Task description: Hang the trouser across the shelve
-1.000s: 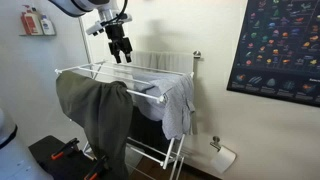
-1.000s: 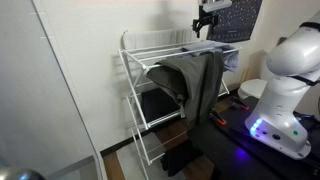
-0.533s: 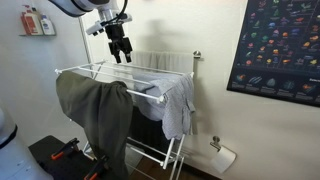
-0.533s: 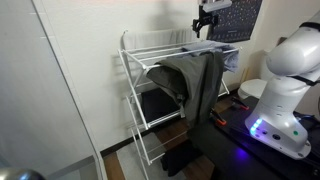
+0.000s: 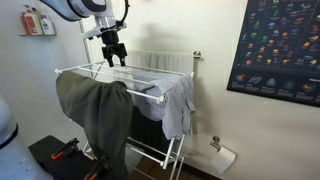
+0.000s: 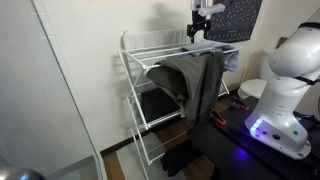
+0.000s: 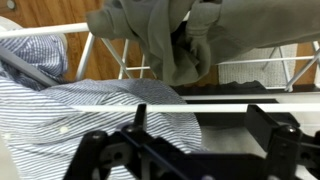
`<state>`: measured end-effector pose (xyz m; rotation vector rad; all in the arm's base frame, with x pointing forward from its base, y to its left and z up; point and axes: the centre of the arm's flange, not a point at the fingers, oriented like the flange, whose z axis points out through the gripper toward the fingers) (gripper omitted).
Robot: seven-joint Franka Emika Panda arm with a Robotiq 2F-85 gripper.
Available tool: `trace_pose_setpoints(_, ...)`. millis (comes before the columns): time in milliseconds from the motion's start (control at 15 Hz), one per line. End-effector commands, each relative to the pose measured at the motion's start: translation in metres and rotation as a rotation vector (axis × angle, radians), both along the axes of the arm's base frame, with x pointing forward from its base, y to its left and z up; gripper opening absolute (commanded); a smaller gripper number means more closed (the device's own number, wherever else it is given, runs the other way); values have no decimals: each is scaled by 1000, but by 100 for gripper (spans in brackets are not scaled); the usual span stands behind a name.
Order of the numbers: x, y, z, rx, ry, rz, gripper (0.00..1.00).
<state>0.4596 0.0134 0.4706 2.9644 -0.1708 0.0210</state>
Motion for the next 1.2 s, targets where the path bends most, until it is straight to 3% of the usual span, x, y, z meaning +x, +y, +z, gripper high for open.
trace_pose_setpoints(0, -2, 28, -22, 49, 68, 110, 100)
trace_pose_setpoints(533, -20, 36, -75, 136, 272, 162, 100)
trace_pose_setpoints(1000, -37, 31, -98, 129, 352, 154, 100)
trace_pose_setpoints(1067, -38, 31, -100, 124, 358, 151, 75)
trace_pose_setpoints(1133, -39, 31, -101, 119, 362, 149, 74)
